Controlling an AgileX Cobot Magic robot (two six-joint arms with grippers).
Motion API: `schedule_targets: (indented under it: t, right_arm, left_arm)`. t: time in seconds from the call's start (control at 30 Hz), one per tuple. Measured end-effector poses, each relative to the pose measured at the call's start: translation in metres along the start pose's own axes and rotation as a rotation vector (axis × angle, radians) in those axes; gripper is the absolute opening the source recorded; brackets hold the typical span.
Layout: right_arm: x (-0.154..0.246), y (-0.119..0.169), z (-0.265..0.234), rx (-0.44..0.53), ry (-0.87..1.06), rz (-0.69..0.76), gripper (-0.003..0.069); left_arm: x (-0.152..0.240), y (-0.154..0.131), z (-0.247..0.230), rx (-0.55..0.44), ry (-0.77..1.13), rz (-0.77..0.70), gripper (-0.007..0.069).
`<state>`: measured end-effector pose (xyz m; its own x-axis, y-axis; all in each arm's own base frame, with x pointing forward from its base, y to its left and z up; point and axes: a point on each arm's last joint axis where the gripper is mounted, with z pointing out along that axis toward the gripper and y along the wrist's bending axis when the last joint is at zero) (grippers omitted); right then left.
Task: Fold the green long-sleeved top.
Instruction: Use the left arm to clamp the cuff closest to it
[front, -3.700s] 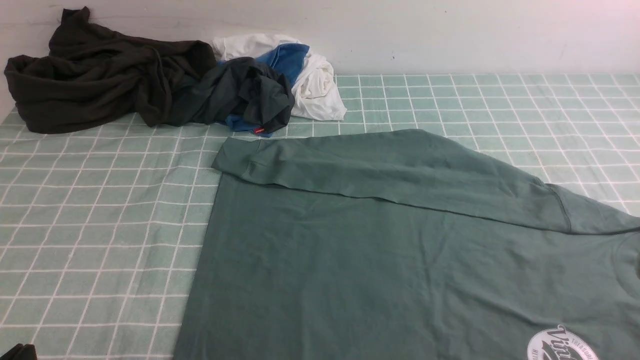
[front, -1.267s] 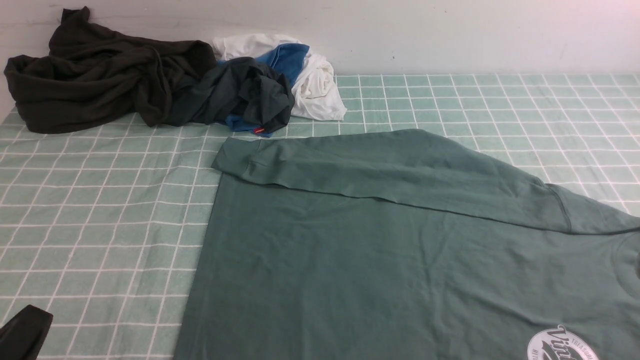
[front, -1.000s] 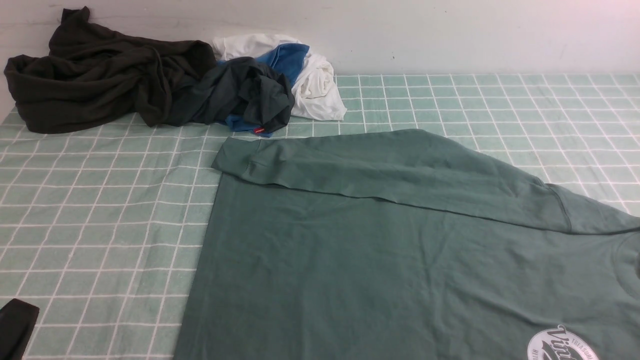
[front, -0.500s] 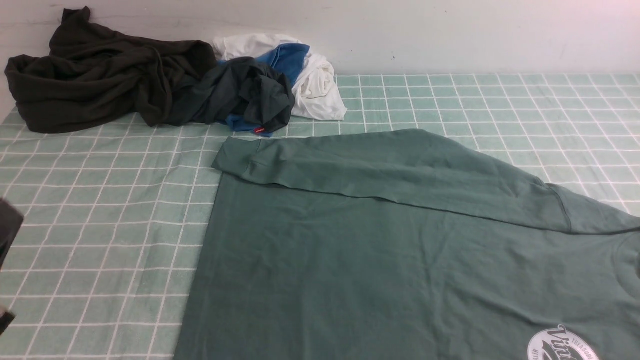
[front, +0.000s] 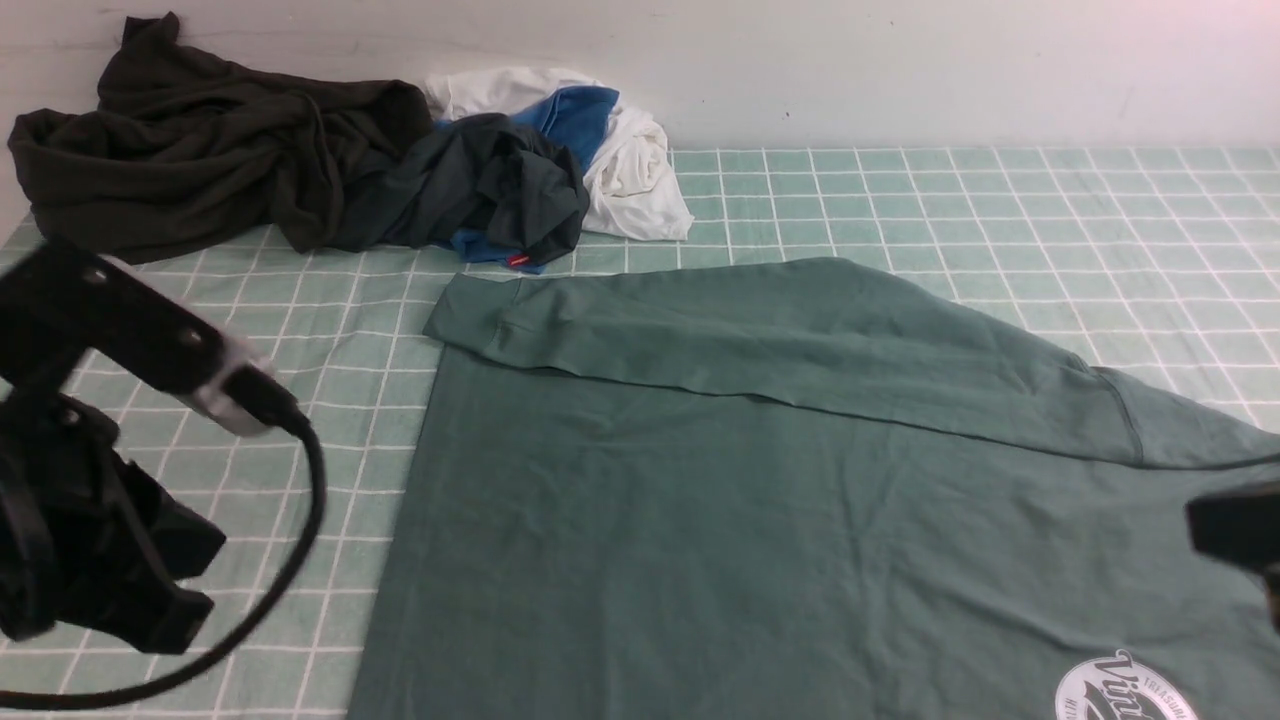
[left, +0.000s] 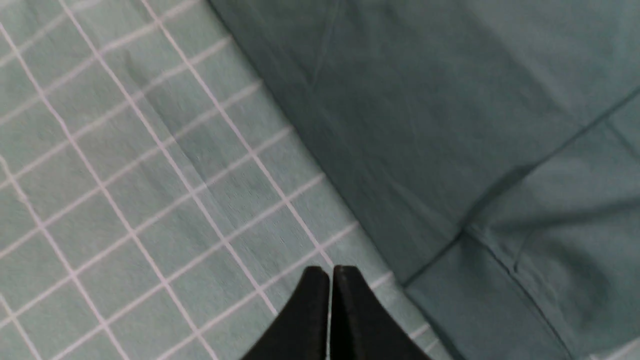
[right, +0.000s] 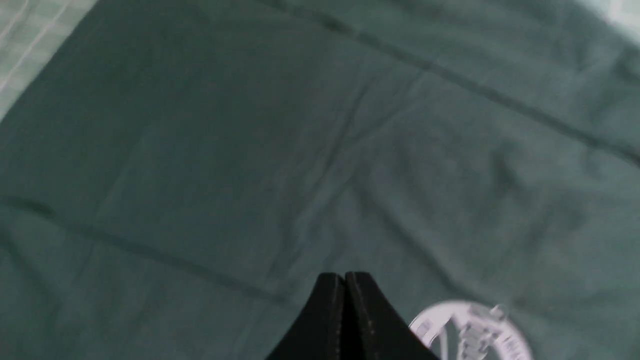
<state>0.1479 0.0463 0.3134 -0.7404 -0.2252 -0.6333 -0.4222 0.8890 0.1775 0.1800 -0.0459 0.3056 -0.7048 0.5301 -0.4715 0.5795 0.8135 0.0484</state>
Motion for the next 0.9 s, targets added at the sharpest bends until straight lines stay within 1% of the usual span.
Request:
schedule_targets:
  t: [0.1,0.13,0.17,0.23,0.3,0.33,0.37,0.4,0.47,0.5,0.57,0.6,0.63,0.67,0.73,0.83,0.9]
  right_arm:
    - [0.011,0.011,0.014,-0.087,0.208,-0.07,-0.0014]
    - [0.012,0.014,0.015,-0.1,0.236,-0.093,-0.0014]
    - [0.014,0.018,0.017,-0.115,0.269,-0.123,-0.0014]
    - [0.016,0.021,0.018,-0.123,0.286,-0.15,-0.0014]
    - [0.018,0.025,0.019,-0.137,0.301,-0.175,-0.0014]
    - [0.018,0.025,0.019,-0.137,0.301,-0.176,-0.0014]
    - [0.018,0.025,0.019,-0.136,0.305,-0.179,-0.0014]
    - [0.018,0.024,0.019,-0.135,0.305,-0.18,-0.0014]
    - [0.018,0.024,0.019,-0.131,0.307,-0.182,-0.0014]
    - [0.018,0.024,0.019,-0.131,0.307,-0.182,-0.0014]
    - [0.018,0.024,0.019,-0.131,0.307,-0.183,-0.0014]
    - [0.018,0.024,0.019,-0.13,0.307,-0.183,-0.0014]
    - [0.018,0.024,0.019,-0.13,0.307,-0.183,-0.0014]
    - [0.018,0.024,0.019,-0.13,0.306,-0.184,-0.0014]
    - [0.018,0.024,0.019,-0.13,0.304,-0.185,-0.0014]
    - [0.018,0.024,0.02,-0.129,0.301,-0.185,-0.0014]
    - [0.017,0.024,0.02,-0.126,0.293,-0.185,-0.0014]
  left_arm:
    - [-0.007,-0.018,0.023,0.062,0.094,0.098,-0.0003]
    - [-0.009,-0.023,0.031,0.08,0.119,0.125,-0.0002]
    - [-0.01,-0.033,0.043,0.113,0.16,0.178,0.0]
    - [-0.011,-0.046,0.055,0.146,0.206,0.24,0.0008]
    - [-0.015,-0.064,0.081,0.174,0.284,0.349,0.005]
    - [-0.015,-0.067,0.083,0.175,0.29,0.367,0.006]
    - [-0.017,-0.078,0.101,0.184,0.331,0.435,0.0107]
    - [-0.017,-0.079,0.103,0.184,0.336,0.444,0.012]
    - [-0.016,-0.092,0.129,0.19,0.388,0.513,0.0225]
    - [-0.016,-0.093,0.132,0.191,0.4,0.517,0.0234]
    - [-0.014,-0.097,0.152,0.188,0.426,0.538,0.0335]
    - [-0.014,-0.098,0.159,0.185,0.435,0.538,0.0361]
    - [-0.014,-0.098,0.159,0.184,0.436,0.537,0.0367]
    - [-0.013,-0.098,0.167,0.18,0.449,0.533,0.0407]
    - [-0.012,-0.099,0.171,0.178,0.464,0.515,0.0417]
    - [-0.011,-0.098,0.171,0.178,0.474,0.509,0.0383]
    - [-0.01,-0.099,0.17,0.185,0.492,0.503,0.0261]
